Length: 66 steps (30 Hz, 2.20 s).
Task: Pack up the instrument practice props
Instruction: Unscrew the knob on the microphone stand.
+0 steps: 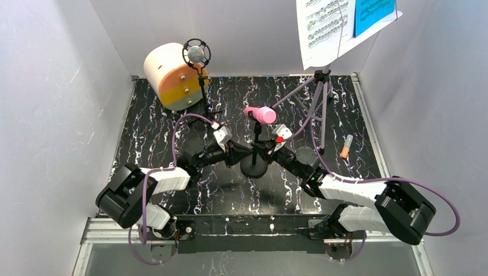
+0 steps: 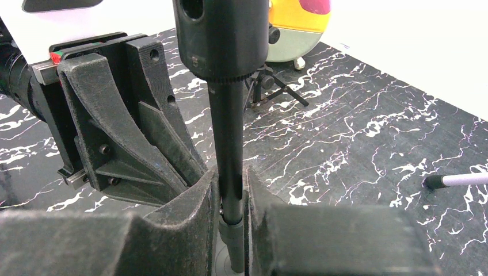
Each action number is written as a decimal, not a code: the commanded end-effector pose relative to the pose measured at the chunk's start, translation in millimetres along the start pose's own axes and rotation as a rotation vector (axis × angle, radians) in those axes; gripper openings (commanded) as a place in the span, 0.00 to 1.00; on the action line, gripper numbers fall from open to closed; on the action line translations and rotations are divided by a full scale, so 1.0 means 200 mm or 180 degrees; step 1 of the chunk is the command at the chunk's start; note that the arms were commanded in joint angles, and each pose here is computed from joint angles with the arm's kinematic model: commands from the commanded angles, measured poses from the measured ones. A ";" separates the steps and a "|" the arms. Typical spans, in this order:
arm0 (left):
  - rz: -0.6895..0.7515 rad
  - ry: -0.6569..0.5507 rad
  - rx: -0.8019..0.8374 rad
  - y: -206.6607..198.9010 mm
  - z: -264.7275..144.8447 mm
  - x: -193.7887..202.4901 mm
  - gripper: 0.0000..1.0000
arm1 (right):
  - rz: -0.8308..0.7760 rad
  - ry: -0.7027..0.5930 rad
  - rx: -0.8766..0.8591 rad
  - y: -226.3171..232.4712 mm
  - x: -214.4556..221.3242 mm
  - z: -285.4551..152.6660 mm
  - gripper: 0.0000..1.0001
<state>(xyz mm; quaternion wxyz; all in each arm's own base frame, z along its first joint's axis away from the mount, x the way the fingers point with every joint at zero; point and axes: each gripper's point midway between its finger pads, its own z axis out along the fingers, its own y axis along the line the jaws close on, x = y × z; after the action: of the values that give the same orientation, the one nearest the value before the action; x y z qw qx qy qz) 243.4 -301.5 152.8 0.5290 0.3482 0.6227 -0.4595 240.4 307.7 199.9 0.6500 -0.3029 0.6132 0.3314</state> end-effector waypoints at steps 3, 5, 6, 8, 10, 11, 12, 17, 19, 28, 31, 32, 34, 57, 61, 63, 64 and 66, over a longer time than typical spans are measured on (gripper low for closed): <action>-0.0208 -0.0098 0.0063 -0.03 0.03 -0.08 0.00 | -0.0033 0.0136 -0.0207 0.07 0.08 -0.02 0.01; -0.0446 -0.0120 -0.0016 -0.02 0.03 -0.08 0.00 | -0.0032 0.0137 -0.0234 0.08 0.09 -0.03 0.01; -0.0562 -0.0137 -0.0051 -0.01 0.03 -0.08 0.00 | -0.0032 0.0134 -0.0249 0.08 0.09 -0.03 0.01; -0.0828 -0.0184 -0.0165 0.00 0.03 -0.09 0.00 | -0.0112 0.0139 -0.0281 0.09 0.10 -0.04 0.01; -0.1066 -0.0229 -0.0280 0.02 0.02 -0.09 0.00 | -0.0141 0.0158 -0.0312 0.09 0.11 -0.04 0.01; -0.1213 -0.0250 -0.0321 0.02 0.02 -0.09 0.00 | -0.0151 0.0167 -0.0322 0.10 0.12 -0.04 0.01; -0.1317 -0.0280 -0.0352 0.02 0.01 -0.10 0.00 | -0.0161 0.0171 -0.0328 0.10 0.12 -0.05 0.01; -0.1878 -0.0416 -0.0547 0.05 0.00 -0.12 0.00 | -0.0207 0.0203 -0.0319 0.10 0.13 -0.05 0.01; -0.2128 -0.0469 -0.0631 0.06 0.00 -0.11 0.00 | -0.0223 0.0213 -0.0309 0.10 0.14 -0.05 0.01; -0.3130 -0.0607 -0.0920 0.12 0.00 -0.05 0.00 | -0.0303 0.0275 -0.0292 0.12 0.16 -0.05 0.01; -0.3354 -0.0652 -0.0902 0.11 0.00 -0.07 0.00 | -0.0336 0.0299 -0.0312 0.13 0.18 -0.05 0.01; -0.3432 -0.0669 -0.0901 0.11 0.00 -0.08 0.00 | -0.0343 0.0304 -0.0326 0.14 0.18 -0.04 0.01; -0.3641 -0.0690 -0.0898 0.10 -0.01 -0.08 0.00 | -0.0371 0.0317 -0.0257 0.12 0.19 -0.04 0.01; -0.5057 -0.1006 -0.0910 0.11 -0.03 -0.14 0.10 | -0.0417 0.0357 -0.0236 0.14 0.21 0.00 0.01; -0.4573 -0.0976 -0.0850 0.11 -0.02 -0.19 0.31 | -0.0399 0.0333 -0.0188 0.13 0.20 0.00 0.01; -0.4305 -0.0852 -0.0817 0.11 -0.02 -0.18 0.43 | -0.0358 0.0321 -0.0182 0.13 0.20 0.00 0.01; -0.4138 -0.0800 -0.0818 0.11 -0.02 -0.16 0.47 | -0.0338 0.0312 -0.0176 0.13 0.20 0.00 0.01; -0.3720 -0.0707 -0.0794 0.12 -0.03 -0.15 0.54 | -0.0308 0.0305 -0.0182 0.13 0.20 0.00 0.01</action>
<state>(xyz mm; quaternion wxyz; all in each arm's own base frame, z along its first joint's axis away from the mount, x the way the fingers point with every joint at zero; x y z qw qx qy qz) 262.0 -288.4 159.4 0.2020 -0.2645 0.6981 -0.6339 231.9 322.1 201.2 0.6756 -0.3260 0.5863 0.3059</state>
